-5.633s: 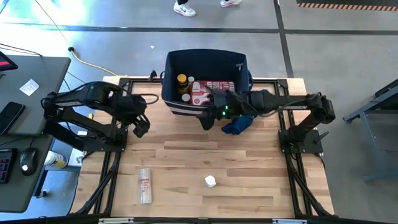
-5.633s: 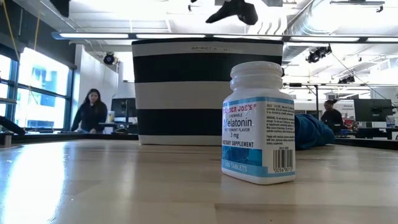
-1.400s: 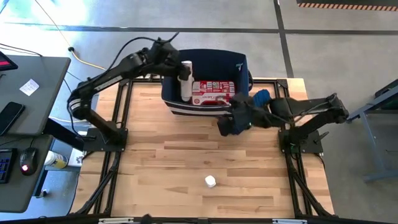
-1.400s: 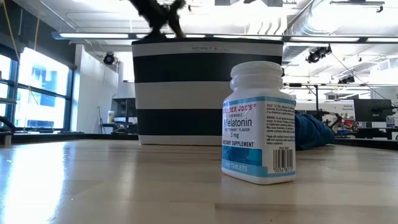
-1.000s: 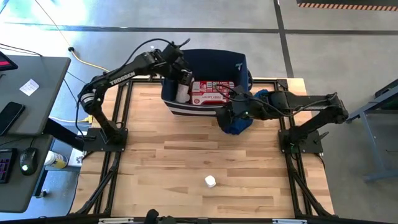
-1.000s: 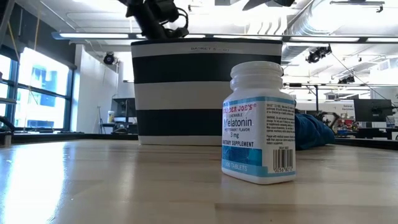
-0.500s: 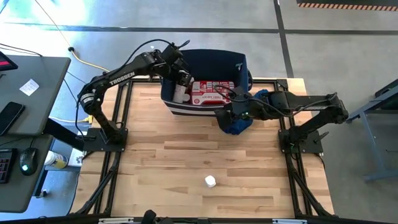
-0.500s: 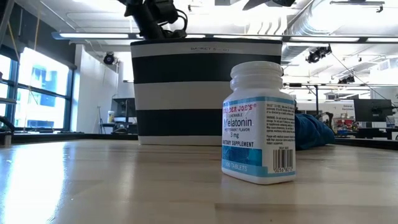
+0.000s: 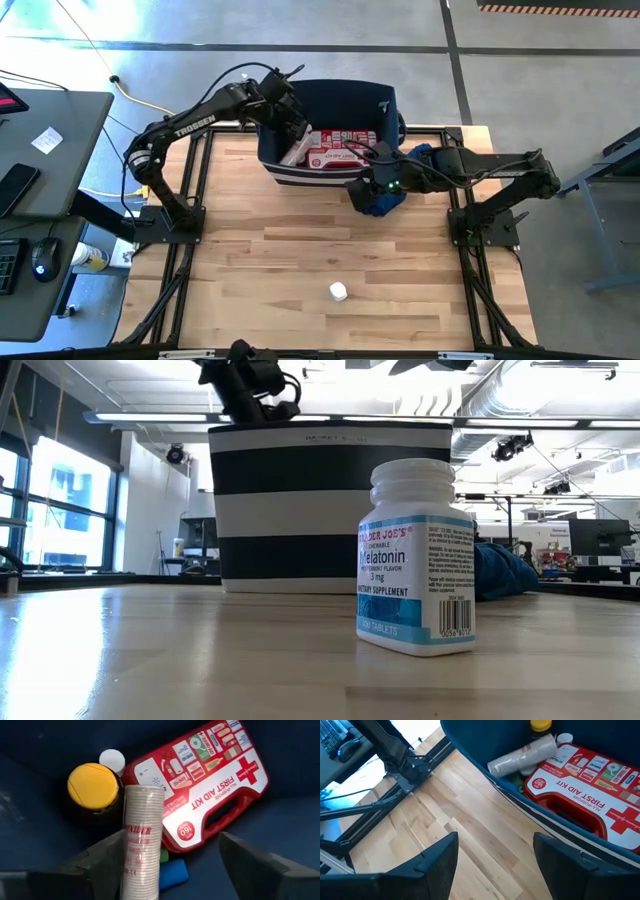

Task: Pick & place medical supplies in basket/bin
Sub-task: Put the white pill bottle into the blue bin

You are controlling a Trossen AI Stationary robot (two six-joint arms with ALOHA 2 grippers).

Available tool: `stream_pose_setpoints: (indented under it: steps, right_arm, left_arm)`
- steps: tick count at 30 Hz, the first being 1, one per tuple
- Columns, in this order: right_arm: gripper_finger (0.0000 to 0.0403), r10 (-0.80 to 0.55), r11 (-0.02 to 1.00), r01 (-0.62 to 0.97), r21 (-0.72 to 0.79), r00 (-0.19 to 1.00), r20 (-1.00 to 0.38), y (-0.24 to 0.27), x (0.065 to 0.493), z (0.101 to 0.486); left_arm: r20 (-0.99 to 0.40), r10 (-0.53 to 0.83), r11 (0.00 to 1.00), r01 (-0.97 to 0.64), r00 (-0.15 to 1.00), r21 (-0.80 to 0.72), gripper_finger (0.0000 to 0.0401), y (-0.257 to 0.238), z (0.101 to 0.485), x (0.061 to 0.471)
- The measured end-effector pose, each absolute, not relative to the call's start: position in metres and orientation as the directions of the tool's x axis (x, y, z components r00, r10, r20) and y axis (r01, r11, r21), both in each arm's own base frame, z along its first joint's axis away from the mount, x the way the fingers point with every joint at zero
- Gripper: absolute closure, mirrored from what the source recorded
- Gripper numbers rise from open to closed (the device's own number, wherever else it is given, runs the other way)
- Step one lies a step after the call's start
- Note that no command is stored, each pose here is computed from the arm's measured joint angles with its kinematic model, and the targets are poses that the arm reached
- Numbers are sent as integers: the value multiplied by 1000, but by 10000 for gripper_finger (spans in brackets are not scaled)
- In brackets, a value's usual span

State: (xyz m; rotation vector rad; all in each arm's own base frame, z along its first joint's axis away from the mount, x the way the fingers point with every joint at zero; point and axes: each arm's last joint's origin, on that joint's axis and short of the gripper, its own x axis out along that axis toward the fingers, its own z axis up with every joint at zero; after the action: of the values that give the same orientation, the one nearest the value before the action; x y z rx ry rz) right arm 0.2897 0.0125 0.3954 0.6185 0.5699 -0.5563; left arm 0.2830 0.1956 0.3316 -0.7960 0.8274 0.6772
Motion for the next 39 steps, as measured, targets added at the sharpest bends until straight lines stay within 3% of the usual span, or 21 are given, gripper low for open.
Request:
stream_pose_setpoints:
  steps: [4, 9, 19, 25, 34, 39]
  right_arm:
    - [155, -304, 685, 628, 370, 708, -638, 13, 290, 395]
    - [155, -306, 683, 647, 338, 674, -672, 12, 286, 392]
    - [155, -284, 595, 773, 219, 457, -843, 17, 263, 375]
    - [155, -154, 658, 691, 300, 514, -844, 38, 265, 377]
    - [155, -163, 656, 662, 364, 595, -787, 64, 270, 379]
    - [155, -124, 685, 617, 388, 623, -772, 85, 282, 372]
  left_arm:
    - [-833, 208, 533, -773, 513, -344, 41, 195, 340, 283]
    - [-773, 260, 560, -742, 579, -369, 57, 195, 376, 284]
    - [-583, 383, 708, -633, 717, -313, 103, 180, 464, 268]
    - [-571, 378, 773, -588, 729, -239, 124, 161, 482, 264]
    - [-701, 366, 749, -641, 612, -169, 153, 128, 471, 269]
    - [-715, 324, 777, -605, 619, -172, 168, 101, 471, 276]
